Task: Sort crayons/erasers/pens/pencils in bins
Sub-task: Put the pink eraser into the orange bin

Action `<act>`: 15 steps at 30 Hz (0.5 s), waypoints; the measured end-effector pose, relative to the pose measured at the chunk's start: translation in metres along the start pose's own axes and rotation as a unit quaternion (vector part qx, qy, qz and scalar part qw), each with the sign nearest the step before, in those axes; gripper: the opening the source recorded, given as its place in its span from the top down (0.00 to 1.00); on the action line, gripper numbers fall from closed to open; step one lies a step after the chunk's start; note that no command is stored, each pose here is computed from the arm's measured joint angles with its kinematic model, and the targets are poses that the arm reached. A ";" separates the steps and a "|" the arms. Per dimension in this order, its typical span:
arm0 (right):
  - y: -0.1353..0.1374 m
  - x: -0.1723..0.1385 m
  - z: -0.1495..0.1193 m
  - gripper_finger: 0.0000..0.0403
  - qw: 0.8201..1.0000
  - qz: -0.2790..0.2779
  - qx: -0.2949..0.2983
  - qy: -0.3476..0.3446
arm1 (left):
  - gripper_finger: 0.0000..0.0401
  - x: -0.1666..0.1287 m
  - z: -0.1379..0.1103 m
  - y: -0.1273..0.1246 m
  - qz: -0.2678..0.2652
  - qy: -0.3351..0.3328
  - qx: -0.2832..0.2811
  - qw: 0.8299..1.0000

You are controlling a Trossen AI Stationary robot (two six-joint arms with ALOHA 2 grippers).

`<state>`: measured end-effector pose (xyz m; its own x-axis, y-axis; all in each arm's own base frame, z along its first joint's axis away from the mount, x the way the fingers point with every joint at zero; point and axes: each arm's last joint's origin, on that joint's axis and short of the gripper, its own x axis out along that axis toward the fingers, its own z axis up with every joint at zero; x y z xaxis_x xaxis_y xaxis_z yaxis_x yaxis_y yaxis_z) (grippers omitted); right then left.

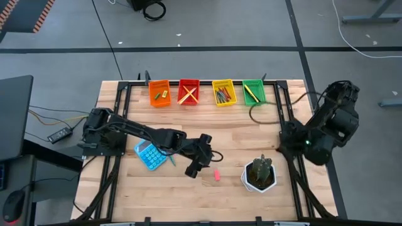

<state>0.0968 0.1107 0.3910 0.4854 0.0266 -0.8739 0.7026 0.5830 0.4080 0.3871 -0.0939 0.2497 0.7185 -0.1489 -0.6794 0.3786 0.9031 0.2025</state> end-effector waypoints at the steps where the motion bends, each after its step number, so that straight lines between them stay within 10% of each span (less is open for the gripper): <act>1: -0.001 0.000 0.005 0.61 1.000 0.004 0.000 -0.019 | 0.41 0.000 -0.001 0.002 0.001 0.002 -0.002 1.000; 15: 0.011 0.042 0.104 0.61 0.998 -0.046 -0.013 -0.041 | 0.42 0.000 -0.016 0.026 0.002 0.048 0.009 0.999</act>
<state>0.1786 0.0333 0.3867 0.4614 -0.0944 -0.8822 0.7325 0.6015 0.3188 0.3869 -0.0641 0.2436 0.6611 -0.1063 -0.7427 0.3872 0.8962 0.2164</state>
